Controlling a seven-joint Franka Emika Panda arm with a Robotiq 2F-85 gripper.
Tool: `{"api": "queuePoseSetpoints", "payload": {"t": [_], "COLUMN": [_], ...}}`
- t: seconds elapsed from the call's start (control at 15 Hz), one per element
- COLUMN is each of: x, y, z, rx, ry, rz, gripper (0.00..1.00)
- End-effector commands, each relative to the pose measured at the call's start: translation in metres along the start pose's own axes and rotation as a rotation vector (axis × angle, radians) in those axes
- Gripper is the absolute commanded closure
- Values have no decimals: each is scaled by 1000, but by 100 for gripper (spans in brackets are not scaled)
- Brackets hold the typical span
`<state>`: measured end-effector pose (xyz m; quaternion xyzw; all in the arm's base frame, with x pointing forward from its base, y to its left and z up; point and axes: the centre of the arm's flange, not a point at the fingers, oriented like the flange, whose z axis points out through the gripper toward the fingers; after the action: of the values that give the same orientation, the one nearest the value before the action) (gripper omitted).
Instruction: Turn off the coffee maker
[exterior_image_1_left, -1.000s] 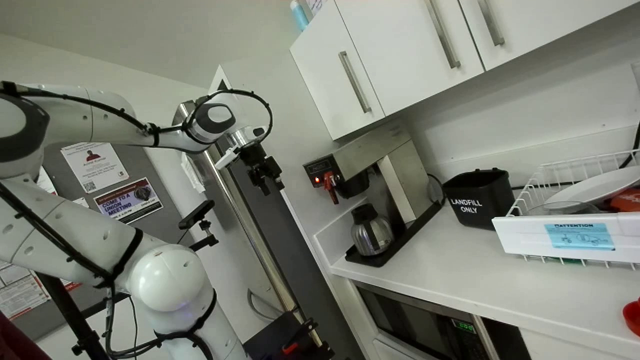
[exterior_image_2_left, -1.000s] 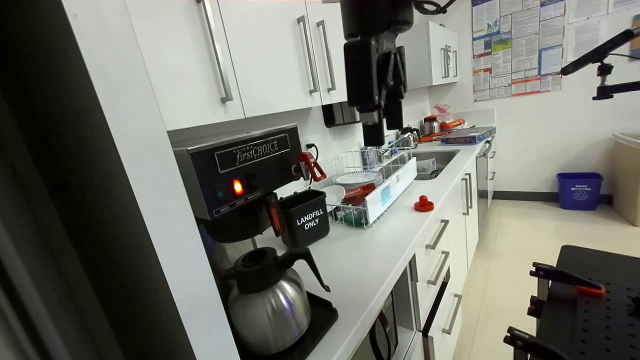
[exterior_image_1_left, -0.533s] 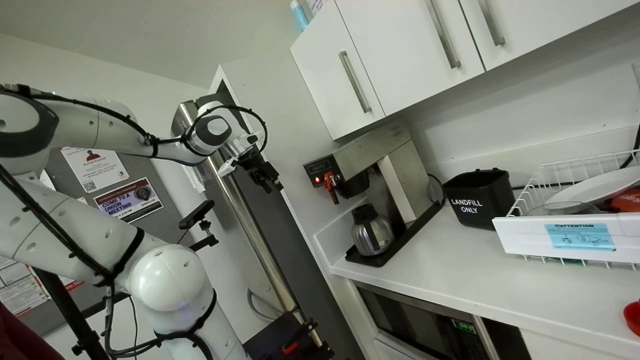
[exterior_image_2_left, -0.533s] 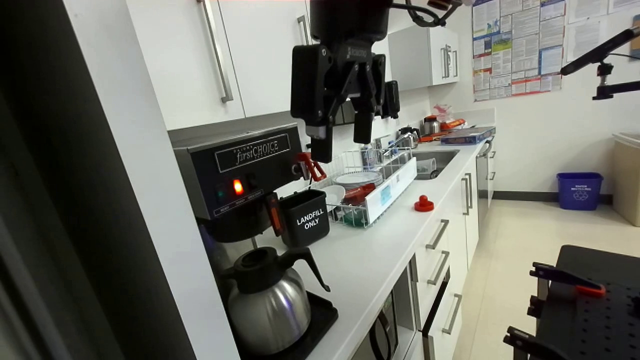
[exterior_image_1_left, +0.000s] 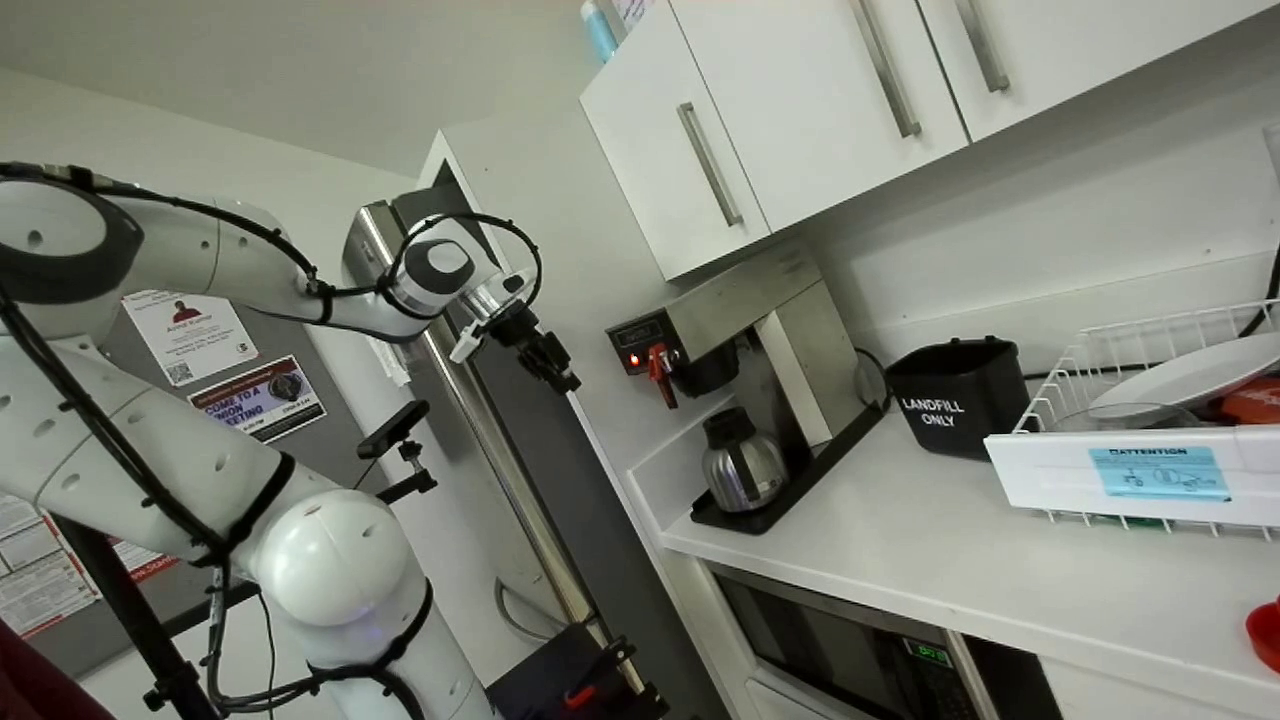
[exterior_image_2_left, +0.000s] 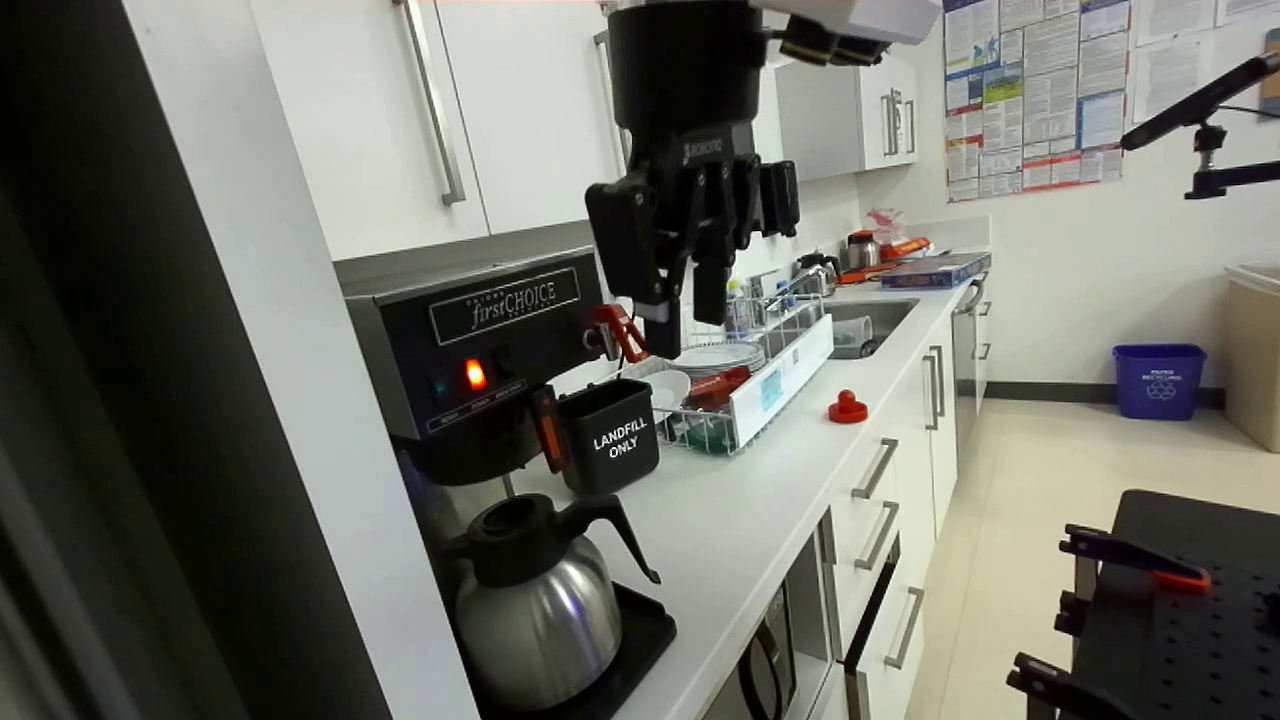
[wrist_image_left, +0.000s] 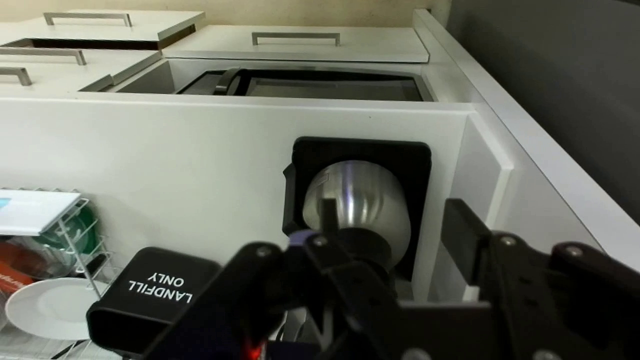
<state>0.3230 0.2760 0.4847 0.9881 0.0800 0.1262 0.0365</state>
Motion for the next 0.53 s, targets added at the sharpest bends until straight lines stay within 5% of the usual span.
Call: {"api": "queuePoseSetpoints", "payload": {"t": [0.0,0.27,0.47], "x": [21,35,46], "y": [-11,-19,-25], "z": [14,19,26], "rx": [11,62,52], "ry": [42,114,171], "rz": [10,13,0], "gripper": [73,100,100]}}
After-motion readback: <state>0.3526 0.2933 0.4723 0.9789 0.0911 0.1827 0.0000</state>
